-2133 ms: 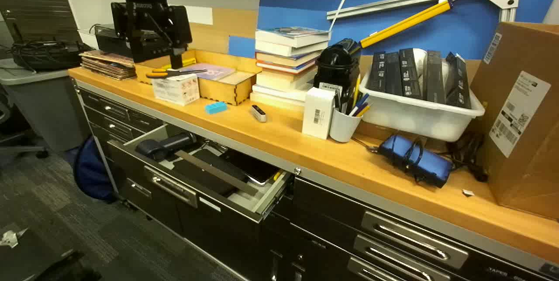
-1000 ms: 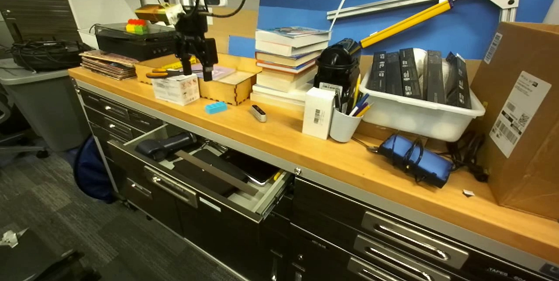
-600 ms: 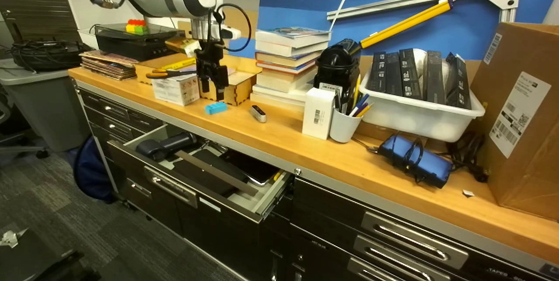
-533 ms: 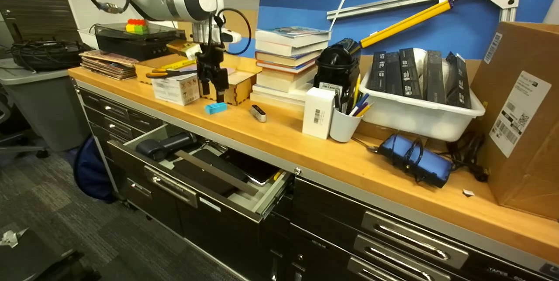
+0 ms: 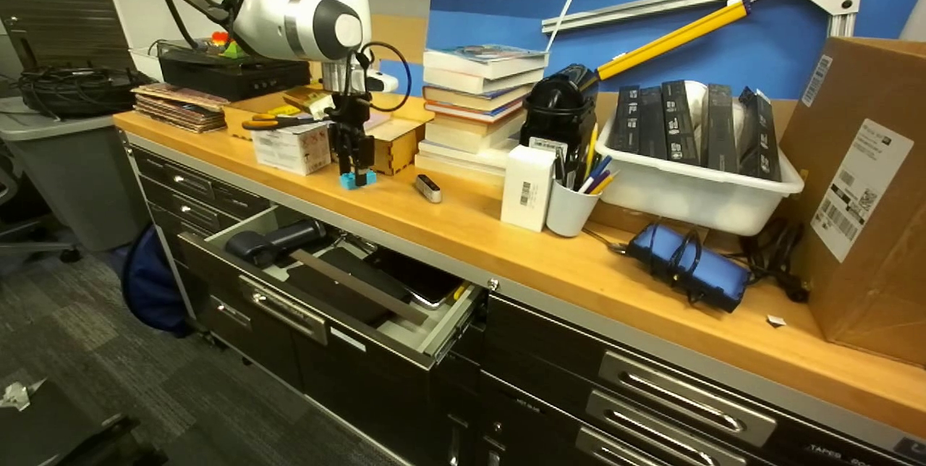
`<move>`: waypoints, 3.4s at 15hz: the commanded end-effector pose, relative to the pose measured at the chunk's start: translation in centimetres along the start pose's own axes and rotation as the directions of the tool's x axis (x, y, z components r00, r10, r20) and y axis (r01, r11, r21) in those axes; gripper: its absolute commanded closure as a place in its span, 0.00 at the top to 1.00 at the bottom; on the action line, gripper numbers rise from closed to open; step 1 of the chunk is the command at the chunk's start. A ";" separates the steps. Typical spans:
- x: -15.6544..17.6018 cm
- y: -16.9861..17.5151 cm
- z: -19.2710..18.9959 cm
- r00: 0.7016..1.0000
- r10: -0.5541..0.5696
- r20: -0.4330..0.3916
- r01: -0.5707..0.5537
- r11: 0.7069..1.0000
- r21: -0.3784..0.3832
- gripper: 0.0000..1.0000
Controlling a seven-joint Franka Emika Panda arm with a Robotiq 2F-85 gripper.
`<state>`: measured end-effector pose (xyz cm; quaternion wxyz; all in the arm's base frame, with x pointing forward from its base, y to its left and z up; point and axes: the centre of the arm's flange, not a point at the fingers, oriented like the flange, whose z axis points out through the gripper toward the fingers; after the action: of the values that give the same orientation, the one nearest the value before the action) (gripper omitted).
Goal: Put the blue object in the drawer and close the drawer.
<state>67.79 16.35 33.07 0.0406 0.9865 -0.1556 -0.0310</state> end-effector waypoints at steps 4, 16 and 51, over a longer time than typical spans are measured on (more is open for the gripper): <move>0.6 1.5 -1.1 0.997 0.080 0.001 -0.080 0.997 -0.002 0.18; -8.2 11.6 4.5 0.942 0.274 0.192 -0.268 0.962 -0.059 0.13; -16.2 16.6 14.8 0.837 0.285 0.466 -0.208 0.955 -0.210 1.00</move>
<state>46.02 3.87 21.42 0.0587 0.9105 -0.2775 -0.3010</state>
